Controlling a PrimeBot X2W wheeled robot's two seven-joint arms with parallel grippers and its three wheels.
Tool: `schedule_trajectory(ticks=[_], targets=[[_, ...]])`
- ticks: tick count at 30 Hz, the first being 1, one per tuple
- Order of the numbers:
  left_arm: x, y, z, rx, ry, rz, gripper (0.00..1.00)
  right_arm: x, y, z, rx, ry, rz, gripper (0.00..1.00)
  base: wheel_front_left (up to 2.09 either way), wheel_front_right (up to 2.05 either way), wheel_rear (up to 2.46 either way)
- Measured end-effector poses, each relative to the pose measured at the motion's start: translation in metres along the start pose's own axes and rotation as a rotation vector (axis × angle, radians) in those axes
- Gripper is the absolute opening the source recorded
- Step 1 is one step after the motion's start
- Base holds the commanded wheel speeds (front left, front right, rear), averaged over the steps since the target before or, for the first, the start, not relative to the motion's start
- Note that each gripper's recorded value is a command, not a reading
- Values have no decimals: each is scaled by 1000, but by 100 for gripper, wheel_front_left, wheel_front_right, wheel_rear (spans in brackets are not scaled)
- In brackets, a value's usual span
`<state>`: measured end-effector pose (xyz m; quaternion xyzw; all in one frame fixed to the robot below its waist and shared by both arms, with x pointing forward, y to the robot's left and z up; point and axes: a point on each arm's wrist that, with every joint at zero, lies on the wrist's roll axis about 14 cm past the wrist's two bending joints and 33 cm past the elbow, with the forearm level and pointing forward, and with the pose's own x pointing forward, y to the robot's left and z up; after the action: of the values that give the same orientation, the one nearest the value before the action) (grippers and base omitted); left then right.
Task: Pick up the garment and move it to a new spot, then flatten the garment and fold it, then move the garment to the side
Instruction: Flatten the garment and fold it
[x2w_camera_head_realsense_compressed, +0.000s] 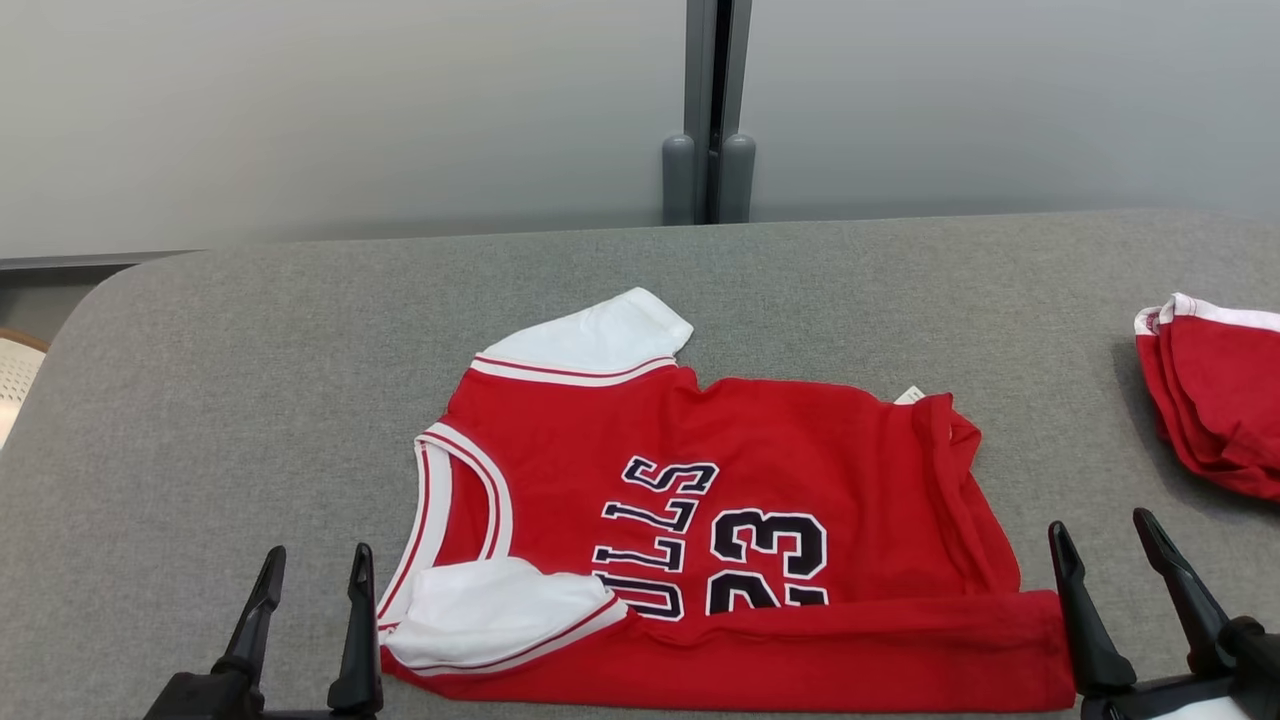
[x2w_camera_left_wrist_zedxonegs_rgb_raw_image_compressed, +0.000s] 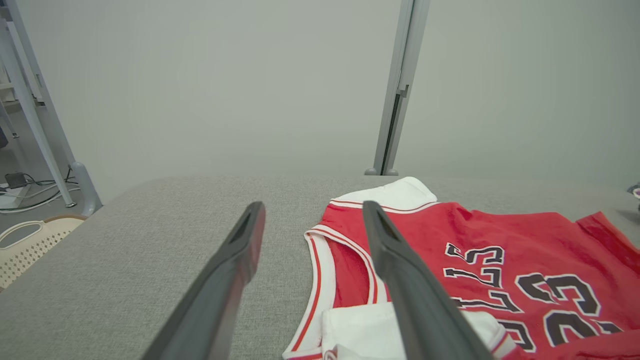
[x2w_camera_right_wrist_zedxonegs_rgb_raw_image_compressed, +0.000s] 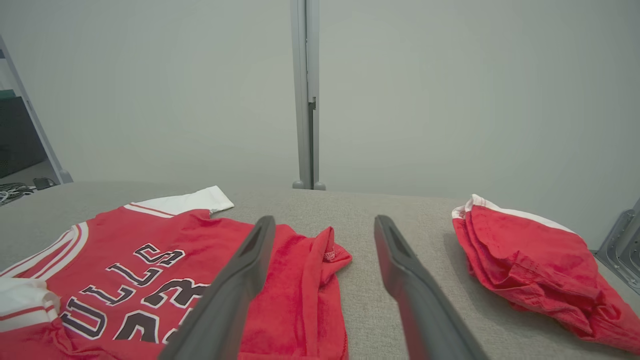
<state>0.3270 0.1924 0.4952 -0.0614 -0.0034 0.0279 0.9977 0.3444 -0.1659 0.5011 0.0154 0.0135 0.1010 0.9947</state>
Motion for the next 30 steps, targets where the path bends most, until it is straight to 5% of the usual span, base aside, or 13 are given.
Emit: schedule_trajectory(ticks=[11,22,30], targets=[[12,-13,0,-3,16,-51,100,4,1,-6,13,26,3,100,0,0,0],[139,-97,10,-40,35,-340,100,44,-4,-22,26,61,10,100,0,0,0],[211,-141,-43,-6,216,-448,100,67,-9,-46,38,103,9,100,0,0,0]])
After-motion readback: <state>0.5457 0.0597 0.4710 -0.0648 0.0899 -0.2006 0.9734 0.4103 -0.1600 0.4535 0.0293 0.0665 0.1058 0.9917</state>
